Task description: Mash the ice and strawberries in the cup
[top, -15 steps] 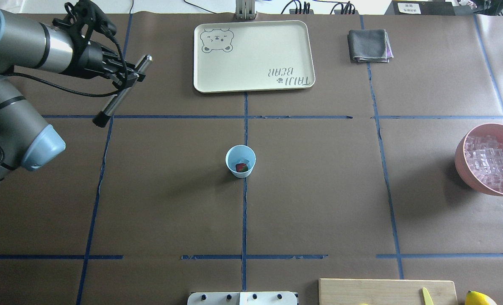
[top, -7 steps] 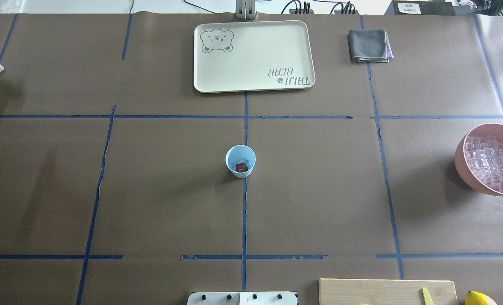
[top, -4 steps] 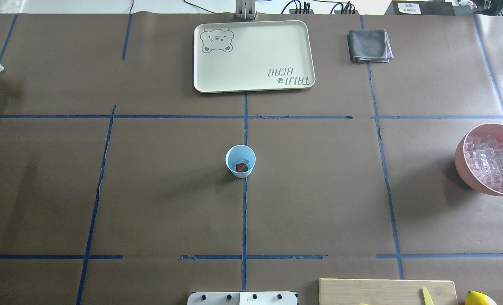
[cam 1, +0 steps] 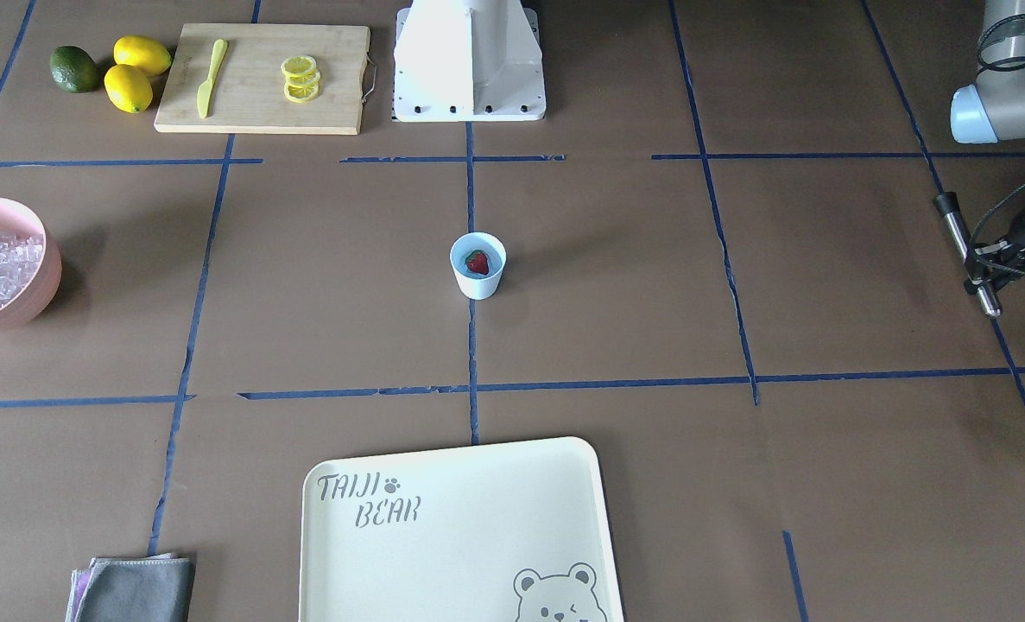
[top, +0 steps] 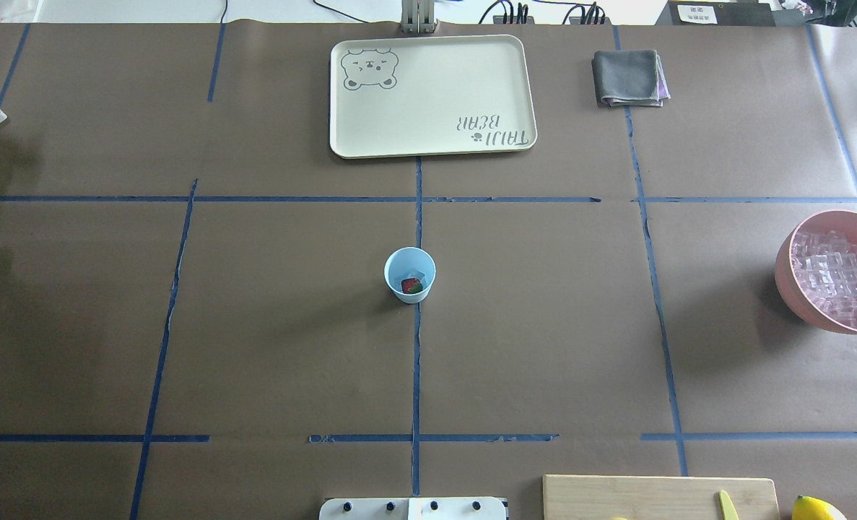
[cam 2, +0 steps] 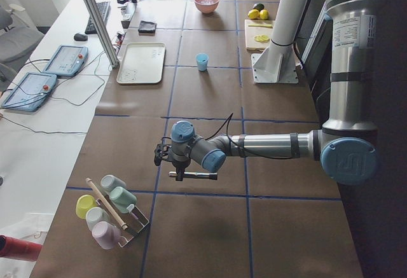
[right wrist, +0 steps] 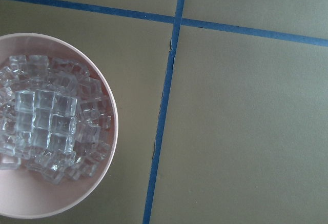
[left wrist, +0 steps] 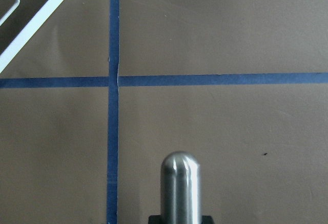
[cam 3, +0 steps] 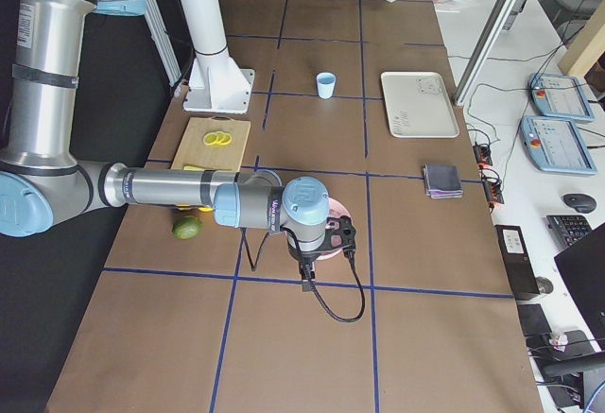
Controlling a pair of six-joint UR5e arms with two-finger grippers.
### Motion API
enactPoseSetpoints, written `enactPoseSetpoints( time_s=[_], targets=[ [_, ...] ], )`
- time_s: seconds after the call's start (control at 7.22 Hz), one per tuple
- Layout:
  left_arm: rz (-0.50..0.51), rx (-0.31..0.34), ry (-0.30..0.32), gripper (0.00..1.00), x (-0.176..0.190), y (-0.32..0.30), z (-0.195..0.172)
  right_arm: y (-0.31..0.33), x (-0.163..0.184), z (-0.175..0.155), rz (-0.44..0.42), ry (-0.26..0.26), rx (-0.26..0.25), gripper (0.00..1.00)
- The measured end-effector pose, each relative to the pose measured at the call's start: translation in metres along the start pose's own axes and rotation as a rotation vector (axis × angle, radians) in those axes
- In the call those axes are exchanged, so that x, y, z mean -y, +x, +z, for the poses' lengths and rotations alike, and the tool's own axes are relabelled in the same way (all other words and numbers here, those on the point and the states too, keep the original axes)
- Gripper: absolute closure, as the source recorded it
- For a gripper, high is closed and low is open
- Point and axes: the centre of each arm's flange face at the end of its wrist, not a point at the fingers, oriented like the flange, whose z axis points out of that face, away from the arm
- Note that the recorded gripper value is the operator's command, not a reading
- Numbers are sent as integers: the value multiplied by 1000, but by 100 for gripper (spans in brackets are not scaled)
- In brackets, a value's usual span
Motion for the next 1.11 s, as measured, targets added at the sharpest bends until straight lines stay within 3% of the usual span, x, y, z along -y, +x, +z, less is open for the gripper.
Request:
enactPoseSetpoints(
  time_s=[0.14, 0.28, 0.42, 1.11],
  targets=[
    [9, 2, -9, 89, -3, 3, 6, 0, 0, 0, 0, 0, 0, 0],
    [20, 8, -16, 8, -5, 8, 12, 0, 0, 0, 0, -1, 0, 0],
    [28, 12, -18, 0, -6, 11, 15, 0, 0, 1, 0, -1, 0, 0],
    [65, 12, -5, 0, -1, 18, 12, 0, -1, 0, 3, -1, 0, 0]
  ],
)
